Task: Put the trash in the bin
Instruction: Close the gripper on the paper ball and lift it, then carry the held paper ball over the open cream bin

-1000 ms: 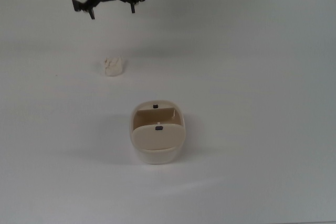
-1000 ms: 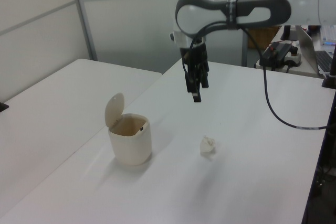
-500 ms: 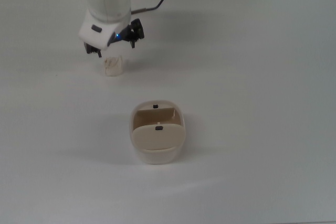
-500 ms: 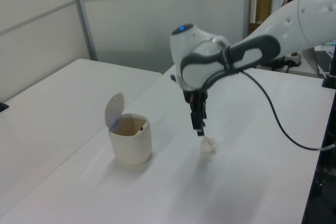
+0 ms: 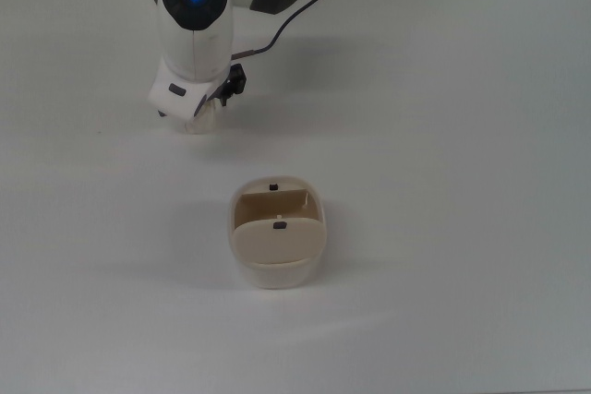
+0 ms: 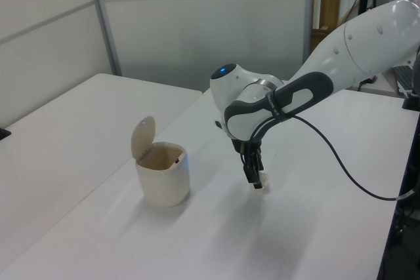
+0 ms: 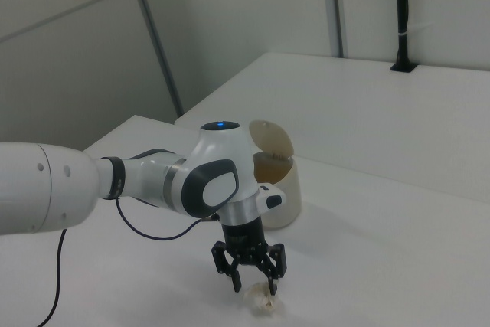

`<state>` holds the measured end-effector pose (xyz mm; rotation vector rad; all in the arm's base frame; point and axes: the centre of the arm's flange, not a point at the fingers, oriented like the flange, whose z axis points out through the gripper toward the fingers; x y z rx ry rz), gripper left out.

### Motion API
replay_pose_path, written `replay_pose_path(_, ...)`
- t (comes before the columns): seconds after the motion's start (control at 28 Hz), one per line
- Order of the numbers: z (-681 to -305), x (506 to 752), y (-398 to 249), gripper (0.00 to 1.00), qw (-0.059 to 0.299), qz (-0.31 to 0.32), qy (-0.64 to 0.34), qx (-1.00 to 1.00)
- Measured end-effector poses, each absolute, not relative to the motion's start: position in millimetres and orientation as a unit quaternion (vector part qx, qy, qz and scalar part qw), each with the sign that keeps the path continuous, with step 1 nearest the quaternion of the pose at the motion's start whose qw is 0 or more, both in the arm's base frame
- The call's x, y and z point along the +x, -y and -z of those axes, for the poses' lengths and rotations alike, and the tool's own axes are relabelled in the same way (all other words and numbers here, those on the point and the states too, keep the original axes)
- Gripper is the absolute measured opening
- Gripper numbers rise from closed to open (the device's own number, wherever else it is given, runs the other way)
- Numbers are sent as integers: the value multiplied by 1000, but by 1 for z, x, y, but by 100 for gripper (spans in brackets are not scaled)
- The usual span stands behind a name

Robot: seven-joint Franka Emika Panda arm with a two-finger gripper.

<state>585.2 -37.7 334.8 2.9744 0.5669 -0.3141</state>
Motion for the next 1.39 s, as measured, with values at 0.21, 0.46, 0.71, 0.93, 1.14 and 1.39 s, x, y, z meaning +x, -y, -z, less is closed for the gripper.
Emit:
replay_pose_path(0.21,-326,589,40,69,51,96,-185,977)
replay_pose_path(0.46,-331,595,41,41,54,85,-186,977)
replay_pose_path(0.71,-368,609,42,33,62,45,-183,980)
replay_pose_path(0.93,-435,625,34,33,32,-39,-161,986)
replay_pose_path(1.14,-471,640,18,33,9,-130,-149,980)
replay_pose_path(1.39,-478,657,-13,33,-3,-216,-151,965)
